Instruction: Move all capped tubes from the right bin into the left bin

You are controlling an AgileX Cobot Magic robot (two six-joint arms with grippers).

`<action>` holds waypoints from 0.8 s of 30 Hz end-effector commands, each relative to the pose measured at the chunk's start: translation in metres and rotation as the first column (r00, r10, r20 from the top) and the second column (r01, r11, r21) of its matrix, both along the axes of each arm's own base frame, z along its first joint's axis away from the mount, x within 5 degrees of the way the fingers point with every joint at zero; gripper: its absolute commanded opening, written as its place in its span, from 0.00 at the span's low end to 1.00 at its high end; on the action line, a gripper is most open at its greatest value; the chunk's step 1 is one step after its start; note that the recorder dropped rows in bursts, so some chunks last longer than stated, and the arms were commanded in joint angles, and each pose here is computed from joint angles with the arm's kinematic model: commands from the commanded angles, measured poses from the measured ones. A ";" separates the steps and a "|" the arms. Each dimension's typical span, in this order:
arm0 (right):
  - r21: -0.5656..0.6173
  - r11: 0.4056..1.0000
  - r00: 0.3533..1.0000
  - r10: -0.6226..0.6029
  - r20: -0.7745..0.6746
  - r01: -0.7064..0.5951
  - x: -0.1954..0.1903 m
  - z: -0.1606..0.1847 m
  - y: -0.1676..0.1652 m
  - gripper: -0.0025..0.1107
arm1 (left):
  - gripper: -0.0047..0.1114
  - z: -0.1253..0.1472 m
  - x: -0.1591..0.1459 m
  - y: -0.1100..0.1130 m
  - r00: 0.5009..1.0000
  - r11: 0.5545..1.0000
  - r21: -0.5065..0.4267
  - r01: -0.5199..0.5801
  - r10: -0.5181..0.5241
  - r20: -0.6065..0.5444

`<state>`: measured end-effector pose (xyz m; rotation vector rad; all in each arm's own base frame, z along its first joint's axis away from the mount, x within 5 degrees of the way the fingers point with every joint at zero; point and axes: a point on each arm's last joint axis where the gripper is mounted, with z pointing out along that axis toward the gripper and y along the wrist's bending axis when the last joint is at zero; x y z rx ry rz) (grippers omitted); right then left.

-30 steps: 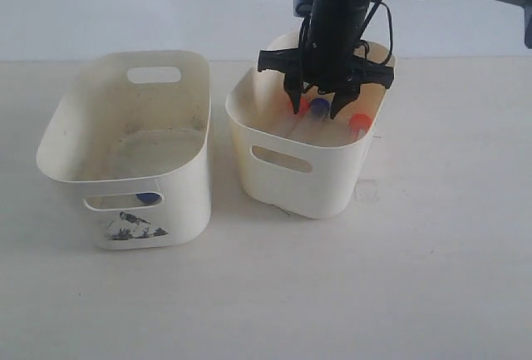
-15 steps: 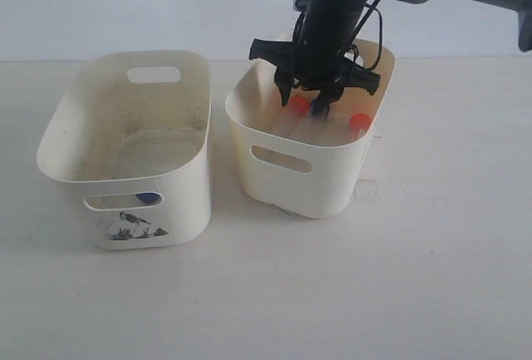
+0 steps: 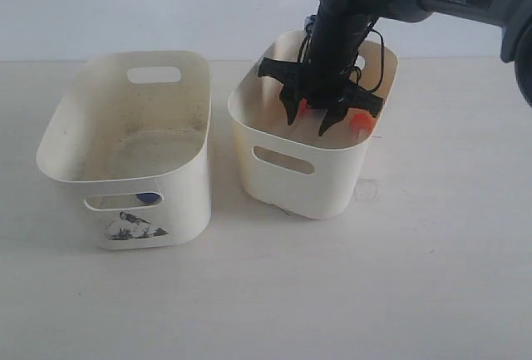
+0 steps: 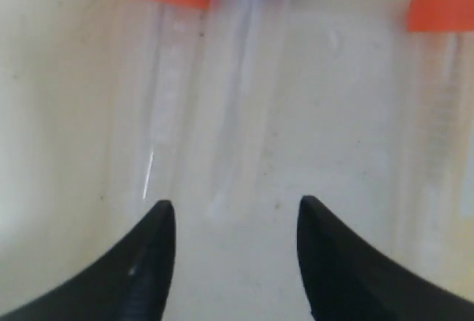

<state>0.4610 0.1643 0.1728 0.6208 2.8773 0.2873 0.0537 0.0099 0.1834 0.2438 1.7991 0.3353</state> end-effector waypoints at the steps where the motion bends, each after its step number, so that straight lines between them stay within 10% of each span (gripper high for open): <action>1: 0.001 1.000 0.999 -0.027 0.029 0.027 0.006 0.003 -0.011 0.59 | 0.08 0.001 0.000 0.000 1.000 1.000 -0.012 0.004 -0.004 0.007; 24: -0.052 0.998 0.999 -0.042 -0.033 0.040 0.011 -0.037 -0.016 0.53 | 0.08 0.001 0.000 0.000 1.000 1.000 -0.012 0.004 -0.004 0.007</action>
